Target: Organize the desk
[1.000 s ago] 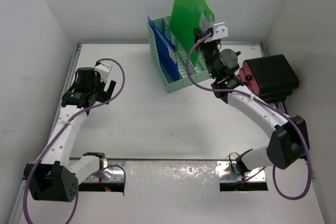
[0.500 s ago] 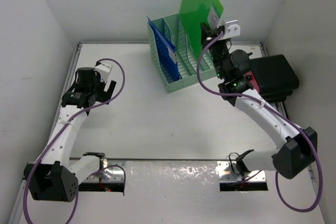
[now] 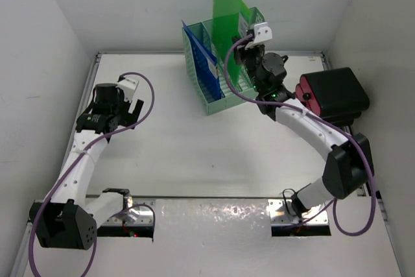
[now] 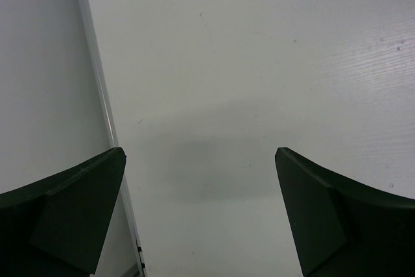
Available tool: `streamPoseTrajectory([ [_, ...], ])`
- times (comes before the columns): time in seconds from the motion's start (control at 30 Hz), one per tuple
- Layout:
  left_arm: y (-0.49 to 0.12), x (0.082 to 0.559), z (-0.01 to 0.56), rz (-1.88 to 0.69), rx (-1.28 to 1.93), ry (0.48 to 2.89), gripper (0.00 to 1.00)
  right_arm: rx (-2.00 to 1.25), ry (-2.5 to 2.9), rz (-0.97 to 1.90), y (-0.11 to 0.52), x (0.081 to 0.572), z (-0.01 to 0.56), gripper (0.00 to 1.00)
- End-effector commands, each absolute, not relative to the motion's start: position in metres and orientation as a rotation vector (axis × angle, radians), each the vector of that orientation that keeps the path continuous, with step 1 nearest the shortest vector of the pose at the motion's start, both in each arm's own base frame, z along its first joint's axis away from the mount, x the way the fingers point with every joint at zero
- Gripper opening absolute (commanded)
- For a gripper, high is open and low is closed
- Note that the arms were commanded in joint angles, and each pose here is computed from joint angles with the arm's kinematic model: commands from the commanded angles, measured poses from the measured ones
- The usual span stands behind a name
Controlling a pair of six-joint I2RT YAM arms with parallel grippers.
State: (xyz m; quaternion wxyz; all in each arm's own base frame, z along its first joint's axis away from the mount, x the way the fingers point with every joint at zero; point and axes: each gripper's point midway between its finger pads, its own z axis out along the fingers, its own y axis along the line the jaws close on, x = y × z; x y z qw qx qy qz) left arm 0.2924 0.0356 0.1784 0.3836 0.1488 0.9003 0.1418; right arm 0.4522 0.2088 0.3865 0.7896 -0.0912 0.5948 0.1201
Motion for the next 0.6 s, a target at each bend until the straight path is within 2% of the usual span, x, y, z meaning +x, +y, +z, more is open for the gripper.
streamPoseTrajectory([
  [0.0, 0.039, 0.299, 0.199, 0.379, 0.35, 2.223, 0.99, -0.152, 1.213, 0.282, 0.21, 0.459, 0.414, 0.0],
  [0.27, 0.04, 0.3, 0.193, 0.385, 0.356, 2.229, 1.0, -0.135, 1.27, 0.209, 0.211, 0.485, 0.386, 0.0],
  [0.57, 0.041, 0.301, 0.191, 0.386, 0.357, 2.233, 1.0, -0.192, 1.273, 0.199, 0.23, 0.517, 0.327, 0.0],
])
